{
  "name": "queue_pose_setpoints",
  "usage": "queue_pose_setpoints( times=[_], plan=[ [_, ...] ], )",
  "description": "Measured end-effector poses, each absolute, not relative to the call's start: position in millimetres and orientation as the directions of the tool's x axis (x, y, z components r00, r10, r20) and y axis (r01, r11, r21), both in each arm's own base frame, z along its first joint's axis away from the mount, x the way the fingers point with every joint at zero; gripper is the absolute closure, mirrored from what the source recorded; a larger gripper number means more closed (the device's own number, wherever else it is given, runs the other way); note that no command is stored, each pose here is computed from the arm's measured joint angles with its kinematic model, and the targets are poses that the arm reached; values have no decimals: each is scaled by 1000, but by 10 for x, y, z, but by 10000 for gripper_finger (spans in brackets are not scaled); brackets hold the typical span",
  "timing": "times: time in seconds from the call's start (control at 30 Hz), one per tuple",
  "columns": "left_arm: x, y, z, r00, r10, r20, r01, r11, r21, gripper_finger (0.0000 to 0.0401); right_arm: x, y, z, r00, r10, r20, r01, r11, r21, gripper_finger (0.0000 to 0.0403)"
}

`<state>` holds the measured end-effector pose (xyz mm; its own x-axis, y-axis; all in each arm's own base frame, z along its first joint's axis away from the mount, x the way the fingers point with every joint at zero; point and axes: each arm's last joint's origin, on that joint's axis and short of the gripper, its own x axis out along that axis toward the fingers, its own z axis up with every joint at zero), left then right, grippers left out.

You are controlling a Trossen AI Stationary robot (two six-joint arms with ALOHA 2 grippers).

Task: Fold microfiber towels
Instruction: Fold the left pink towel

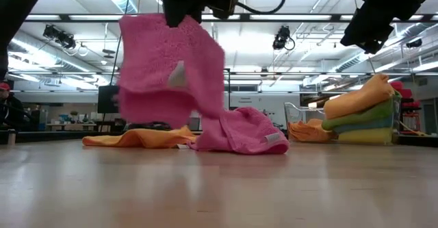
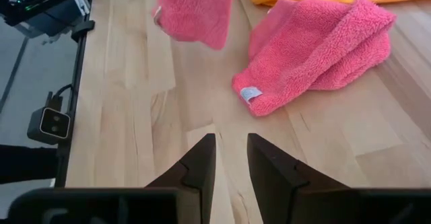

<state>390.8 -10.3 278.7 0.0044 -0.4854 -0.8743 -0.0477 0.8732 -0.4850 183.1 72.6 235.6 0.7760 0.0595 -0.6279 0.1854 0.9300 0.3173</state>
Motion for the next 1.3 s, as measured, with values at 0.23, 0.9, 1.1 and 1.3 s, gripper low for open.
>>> queue_pose_setpoints(
  times=[0.23, 0.9, 1.1, 1.3],
  plan=[
    [3754, 170, 2861, -62, -279, -958, -50, 960, -276, 390, 1836, 728, 2363, 781, 61, -621, 189, 925, 329, 309],
    [3869, -1664, 2100, 96, 212, -972, 134, 965, 224, 385, 1846, 731, 2374, 790, 65, -609, 185, 923, 338, 309],
    [3915, -2025, 1646, 50, 90, -995, 202, 974, 98, 374, 1846, 731, 2374, 790, 65, -609, 184, 924, 337, 309],
    [3963, -2298, 1580, 126, -86, -988, 231, 971, -55, 256, 1850, 733, 2370, 790, 65, -610, 196, 915, 352, 309]
  ],
)
